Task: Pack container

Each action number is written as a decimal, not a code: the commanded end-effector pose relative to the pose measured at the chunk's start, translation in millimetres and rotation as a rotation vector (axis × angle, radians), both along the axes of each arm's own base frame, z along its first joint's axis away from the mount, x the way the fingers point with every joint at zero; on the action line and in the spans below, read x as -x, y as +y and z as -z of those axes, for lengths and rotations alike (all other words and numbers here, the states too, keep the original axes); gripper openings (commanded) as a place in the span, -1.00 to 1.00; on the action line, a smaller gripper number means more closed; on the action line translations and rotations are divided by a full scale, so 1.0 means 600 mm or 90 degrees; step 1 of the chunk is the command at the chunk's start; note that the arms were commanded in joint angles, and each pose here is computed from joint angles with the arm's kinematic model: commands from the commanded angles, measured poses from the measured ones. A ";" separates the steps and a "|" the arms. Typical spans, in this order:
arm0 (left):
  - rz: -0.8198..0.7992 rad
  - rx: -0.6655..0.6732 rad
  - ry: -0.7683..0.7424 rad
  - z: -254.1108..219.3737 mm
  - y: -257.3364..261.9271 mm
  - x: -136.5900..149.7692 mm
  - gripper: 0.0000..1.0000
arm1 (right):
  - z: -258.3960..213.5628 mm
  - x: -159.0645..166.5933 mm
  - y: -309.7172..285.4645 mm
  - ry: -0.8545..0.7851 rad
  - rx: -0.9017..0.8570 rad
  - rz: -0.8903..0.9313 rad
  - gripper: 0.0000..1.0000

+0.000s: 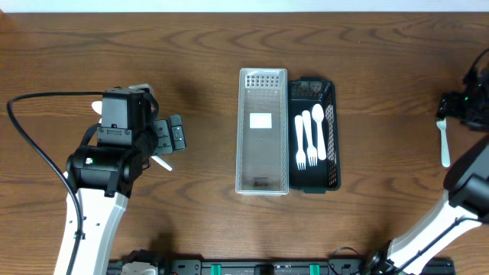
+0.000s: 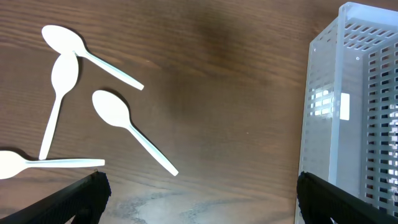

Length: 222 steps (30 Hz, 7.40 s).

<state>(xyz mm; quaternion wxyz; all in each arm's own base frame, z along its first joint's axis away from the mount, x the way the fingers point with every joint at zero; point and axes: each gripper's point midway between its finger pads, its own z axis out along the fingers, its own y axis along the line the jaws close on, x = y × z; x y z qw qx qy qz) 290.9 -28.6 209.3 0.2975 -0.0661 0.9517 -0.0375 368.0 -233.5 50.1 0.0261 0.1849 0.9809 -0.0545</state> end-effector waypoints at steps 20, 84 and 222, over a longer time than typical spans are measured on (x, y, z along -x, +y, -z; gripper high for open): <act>-0.002 -0.008 -0.017 -0.016 0.005 -0.007 0.96 | 0.140 0.038 0.033 0.097 -0.093 -0.029 -0.17; -0.002 -0.008 -0.017 -0.019 0.005 -0.001 0.96 | -0.101 -0.058 0.630 -0.096 -0.084 -0.363 0.89; 0.375 0.007 0.091 0.186 -0.369 -0.081 -0.88 | -0.278 -0.011 0.235 -0.164 0.017 -0.012 0.98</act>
